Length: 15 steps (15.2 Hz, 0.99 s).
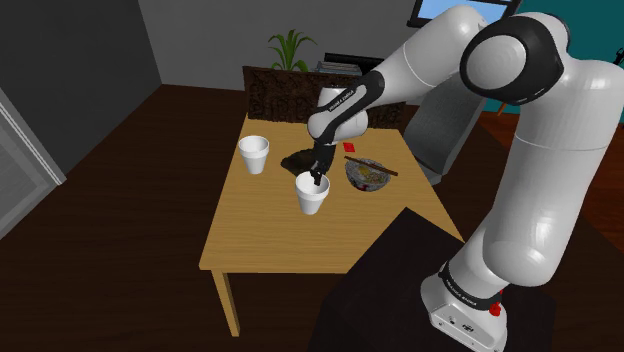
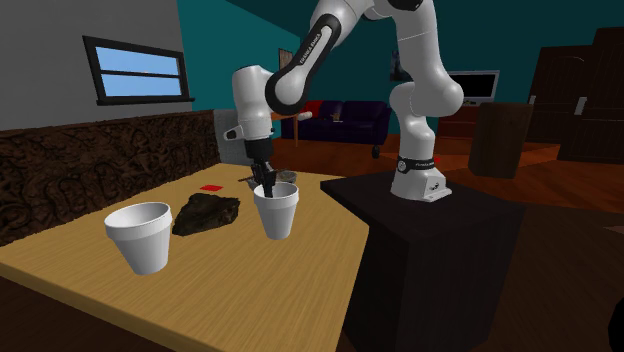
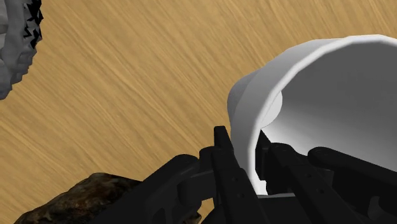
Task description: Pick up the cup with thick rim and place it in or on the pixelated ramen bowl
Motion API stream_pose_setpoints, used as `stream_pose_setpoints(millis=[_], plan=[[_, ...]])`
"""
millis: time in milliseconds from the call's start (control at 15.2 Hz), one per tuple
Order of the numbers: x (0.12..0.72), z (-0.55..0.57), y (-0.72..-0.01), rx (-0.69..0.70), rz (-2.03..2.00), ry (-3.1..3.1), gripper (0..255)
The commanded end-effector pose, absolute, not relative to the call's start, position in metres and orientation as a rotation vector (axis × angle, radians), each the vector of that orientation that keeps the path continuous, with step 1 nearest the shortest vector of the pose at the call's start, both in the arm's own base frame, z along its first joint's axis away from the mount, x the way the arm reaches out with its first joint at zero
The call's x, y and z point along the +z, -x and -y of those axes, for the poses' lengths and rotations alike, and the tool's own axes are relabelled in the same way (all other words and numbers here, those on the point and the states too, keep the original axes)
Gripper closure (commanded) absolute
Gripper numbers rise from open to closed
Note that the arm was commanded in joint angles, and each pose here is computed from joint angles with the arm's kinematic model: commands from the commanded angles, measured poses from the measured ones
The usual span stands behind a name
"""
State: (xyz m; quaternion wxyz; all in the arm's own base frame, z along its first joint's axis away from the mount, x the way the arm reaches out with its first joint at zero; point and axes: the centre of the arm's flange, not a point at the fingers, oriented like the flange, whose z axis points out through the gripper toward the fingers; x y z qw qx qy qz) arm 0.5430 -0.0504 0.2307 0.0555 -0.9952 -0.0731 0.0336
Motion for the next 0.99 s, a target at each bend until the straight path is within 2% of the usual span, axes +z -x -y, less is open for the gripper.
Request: stream_pose_setpoints(millis=[0, 924], plan=[[0.235, 0.05, -0.543, 0.106, 0.223, 3.02, 255], [0.309, 0.05, -0.543, 0.106, 0.223, 3.02, 255]])
